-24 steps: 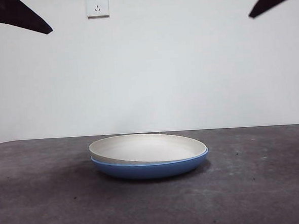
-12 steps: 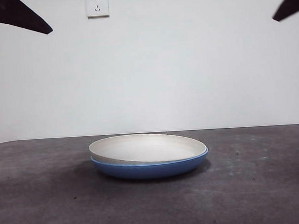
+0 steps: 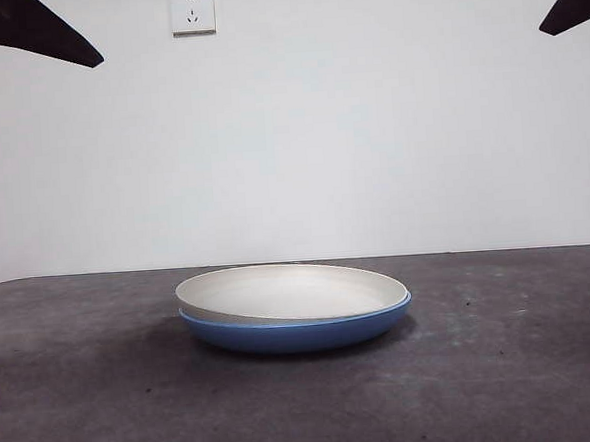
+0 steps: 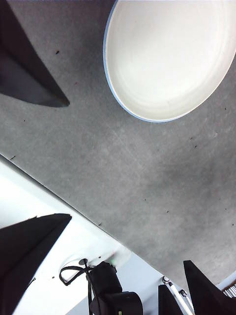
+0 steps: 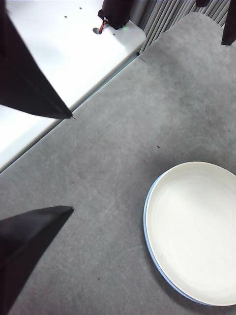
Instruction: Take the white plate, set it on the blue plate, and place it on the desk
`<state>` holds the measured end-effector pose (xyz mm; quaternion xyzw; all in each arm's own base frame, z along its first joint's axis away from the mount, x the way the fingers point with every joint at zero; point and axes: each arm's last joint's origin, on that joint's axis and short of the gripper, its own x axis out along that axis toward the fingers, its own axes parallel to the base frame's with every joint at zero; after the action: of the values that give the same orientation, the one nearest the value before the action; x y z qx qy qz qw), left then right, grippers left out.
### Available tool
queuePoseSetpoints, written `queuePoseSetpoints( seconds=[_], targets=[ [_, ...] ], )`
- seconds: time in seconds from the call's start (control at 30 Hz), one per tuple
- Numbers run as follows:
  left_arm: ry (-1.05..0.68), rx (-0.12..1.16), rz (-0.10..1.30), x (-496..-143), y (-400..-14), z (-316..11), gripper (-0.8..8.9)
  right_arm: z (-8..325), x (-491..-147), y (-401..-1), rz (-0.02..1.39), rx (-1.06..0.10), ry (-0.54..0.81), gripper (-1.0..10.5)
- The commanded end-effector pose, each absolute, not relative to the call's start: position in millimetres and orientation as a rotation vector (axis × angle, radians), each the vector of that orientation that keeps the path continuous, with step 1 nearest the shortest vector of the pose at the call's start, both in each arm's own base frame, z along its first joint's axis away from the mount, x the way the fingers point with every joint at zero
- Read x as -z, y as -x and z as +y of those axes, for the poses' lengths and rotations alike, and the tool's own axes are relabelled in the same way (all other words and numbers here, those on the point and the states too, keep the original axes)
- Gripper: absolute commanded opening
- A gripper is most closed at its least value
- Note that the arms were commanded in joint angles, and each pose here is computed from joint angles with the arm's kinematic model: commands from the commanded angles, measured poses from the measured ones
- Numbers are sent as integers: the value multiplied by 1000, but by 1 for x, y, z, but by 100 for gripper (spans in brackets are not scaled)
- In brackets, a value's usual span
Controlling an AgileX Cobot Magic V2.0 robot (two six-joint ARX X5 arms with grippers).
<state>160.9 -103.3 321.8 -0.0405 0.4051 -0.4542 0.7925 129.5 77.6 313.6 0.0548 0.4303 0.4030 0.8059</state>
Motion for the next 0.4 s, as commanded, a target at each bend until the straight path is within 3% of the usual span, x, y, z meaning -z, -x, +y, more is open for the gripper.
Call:
queuePoseSetpoints(
  seconds=[0.03, 0.1, 0.17, 0.2, 0.4],
  targets=[
    [72, 993, 849, -325, -162, -105, 305, 79, -316, -131, 906, -879, -106, 280],
    [72, 993, 848, -325, -162, -105, 192, 79, -316, -131, 908, -879, -106, 233],
    [72, 993, 847, -325, -162, -105, 32, 79, -316, -130, 911, -879, -103, 67],
    [72, 993, 847, -325, -162, -105, 8, 79, -316, -130, 907, -883, -96, -2],
    [72, 993, 847, -325, -162, -105, 10, 79, -316, -131, 899, -886, -90, 10]
  ],
)
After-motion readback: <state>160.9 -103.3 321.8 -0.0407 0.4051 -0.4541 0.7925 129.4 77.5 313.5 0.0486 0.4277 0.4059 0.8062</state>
